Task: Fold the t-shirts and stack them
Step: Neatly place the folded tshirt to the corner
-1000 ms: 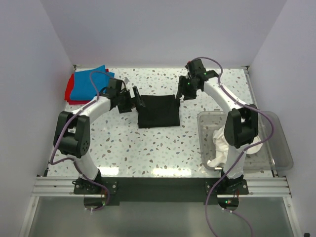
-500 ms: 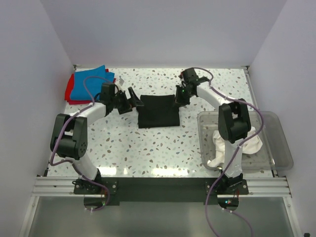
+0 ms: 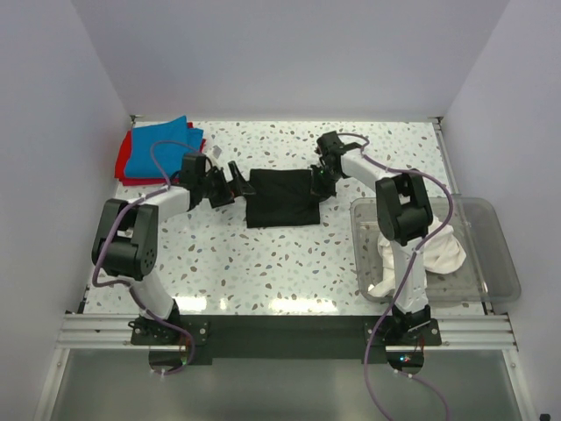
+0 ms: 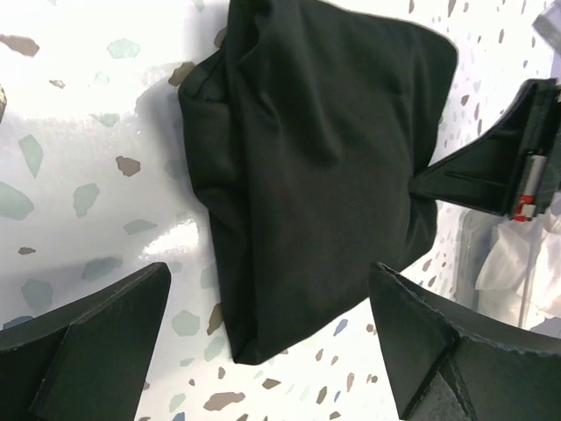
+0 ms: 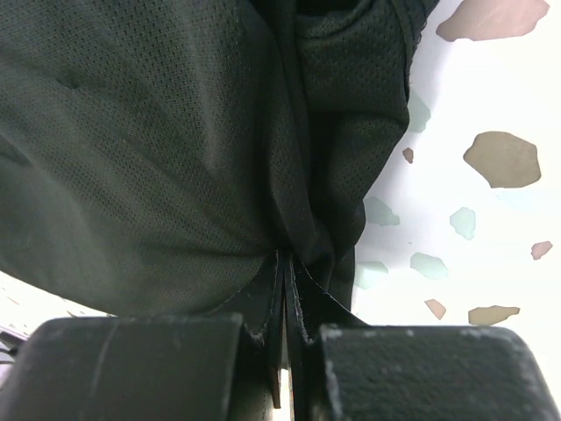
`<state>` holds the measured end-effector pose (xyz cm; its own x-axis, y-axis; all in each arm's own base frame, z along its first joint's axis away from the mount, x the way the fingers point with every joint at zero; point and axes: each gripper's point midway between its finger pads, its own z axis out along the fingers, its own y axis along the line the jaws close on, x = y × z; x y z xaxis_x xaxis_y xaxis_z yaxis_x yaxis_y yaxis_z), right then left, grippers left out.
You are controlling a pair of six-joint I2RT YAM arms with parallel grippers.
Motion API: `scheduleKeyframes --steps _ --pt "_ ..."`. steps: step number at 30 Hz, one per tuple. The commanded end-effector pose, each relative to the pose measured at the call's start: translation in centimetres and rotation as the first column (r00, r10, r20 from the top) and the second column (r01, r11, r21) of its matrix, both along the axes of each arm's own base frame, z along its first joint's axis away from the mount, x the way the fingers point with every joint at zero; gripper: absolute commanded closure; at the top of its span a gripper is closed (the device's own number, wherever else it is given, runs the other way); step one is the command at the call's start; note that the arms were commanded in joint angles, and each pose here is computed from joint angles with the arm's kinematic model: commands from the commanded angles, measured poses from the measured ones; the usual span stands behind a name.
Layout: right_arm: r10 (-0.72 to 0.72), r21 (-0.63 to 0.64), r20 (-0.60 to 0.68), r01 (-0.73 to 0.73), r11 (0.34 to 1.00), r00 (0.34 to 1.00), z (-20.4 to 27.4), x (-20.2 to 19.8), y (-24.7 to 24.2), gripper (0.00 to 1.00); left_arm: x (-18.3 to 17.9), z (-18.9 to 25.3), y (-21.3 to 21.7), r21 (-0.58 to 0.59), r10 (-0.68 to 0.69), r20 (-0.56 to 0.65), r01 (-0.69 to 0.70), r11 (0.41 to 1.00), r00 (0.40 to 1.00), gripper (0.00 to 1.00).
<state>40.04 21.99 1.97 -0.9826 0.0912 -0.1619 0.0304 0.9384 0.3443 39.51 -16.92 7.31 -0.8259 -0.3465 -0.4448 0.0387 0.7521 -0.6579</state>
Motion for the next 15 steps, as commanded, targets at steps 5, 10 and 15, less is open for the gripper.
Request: scheduleKeyframes --steps 5,10,15 --pt "0.006 -0.118 -0.052 -0.012 0.993 0.999 -2.2 -0.9 -2.1 1.0 0.2 -3.2 -0.6 -0.042 -0.02 0.029 0.021 0.999 0.999 0.0" --pt "0.005 -0.12 -0.053 -0.012 0.993 0.999 -2.3 -0.9 -2.1 1.0 -0.5 -4.9 -1.8 -0.052 -0.046 -0.007 0.046 0.998 0.999 0.0" --pt "0.002 -0.111 -0.059 -0.008 0.994 0.998 -2.5 -1.3 -2.0 1.0 -1.3 -7.0 -3.8 -0.062 -0.047 -0.071 0.042 0.997 0.996 0.0"
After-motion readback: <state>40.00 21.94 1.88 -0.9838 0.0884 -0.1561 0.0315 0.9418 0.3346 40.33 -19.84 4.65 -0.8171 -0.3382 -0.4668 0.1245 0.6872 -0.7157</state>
